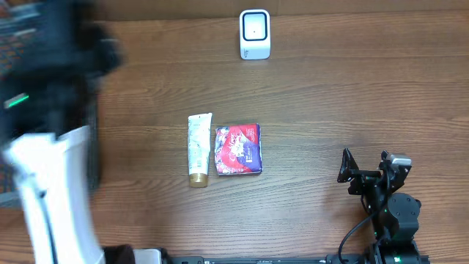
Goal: Scan the item barcode
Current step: 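Place the white tube beside the pink-purple package with the left gripper, then reach the left gripper into the basket and grasp the yellow snack bag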
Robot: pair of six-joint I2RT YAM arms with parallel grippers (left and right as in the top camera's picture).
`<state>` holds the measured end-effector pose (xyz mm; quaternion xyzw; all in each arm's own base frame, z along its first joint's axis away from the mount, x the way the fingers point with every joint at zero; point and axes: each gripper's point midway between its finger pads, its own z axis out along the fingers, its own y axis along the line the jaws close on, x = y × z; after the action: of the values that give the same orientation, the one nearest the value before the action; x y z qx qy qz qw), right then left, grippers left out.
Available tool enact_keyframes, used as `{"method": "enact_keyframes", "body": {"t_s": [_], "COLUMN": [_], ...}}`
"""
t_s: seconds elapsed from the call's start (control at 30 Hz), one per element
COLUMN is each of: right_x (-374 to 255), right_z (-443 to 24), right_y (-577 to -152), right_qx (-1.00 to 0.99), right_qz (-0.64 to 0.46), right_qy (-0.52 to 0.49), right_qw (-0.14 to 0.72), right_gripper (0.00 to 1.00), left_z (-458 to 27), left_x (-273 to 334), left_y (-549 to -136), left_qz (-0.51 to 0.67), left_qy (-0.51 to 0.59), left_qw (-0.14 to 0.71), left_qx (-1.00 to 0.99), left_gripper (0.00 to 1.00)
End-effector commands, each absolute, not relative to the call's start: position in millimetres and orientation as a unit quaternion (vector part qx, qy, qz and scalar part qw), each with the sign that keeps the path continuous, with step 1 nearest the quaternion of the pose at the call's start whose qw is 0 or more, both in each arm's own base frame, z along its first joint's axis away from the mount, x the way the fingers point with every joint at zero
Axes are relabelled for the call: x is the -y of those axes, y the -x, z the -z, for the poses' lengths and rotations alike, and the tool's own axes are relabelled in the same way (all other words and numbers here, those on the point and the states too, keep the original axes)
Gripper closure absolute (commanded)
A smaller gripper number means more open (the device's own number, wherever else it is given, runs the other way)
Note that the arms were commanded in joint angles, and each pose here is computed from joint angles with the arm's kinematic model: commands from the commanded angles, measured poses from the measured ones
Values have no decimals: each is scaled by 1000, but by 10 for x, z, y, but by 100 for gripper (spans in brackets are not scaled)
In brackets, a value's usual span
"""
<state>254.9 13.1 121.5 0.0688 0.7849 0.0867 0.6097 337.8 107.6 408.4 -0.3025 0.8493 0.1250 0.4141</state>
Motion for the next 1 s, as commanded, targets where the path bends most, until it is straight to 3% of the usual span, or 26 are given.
{"method": "enact_keyframes", "body": {"t_s": [0.0, 0.3, 0.63, 0.97], "right_x": [-170, -170, -169, -168], "right_z": [-1184, -1174, -1136, -1122], "right_y": [-2544, -2542, -2532, -2528], "right_qx": [-786, -787, -792, -794], "right_qz": [-95, -95, -94, -93], "right_qy": [-63, -63, -64, -64], "right_qw": [607, 606, 600, 597], "right_gripper": [0, 0, 0, 0], "left_z": [-3965, -3234, -2756, -2305], "left_x": [-1378, -2216, -2540, -2743], "left_y": [-3237, -3051, -3442, -3572], "left_qz": [-34, -56, -112, -120], "left_qy": [335, 418, 254, 169], "left_qw": [390, 303, 284, 234], "left_qx": [-857, -855, -918, -950], "left_gripper": [0, 0, 0, 0]}}
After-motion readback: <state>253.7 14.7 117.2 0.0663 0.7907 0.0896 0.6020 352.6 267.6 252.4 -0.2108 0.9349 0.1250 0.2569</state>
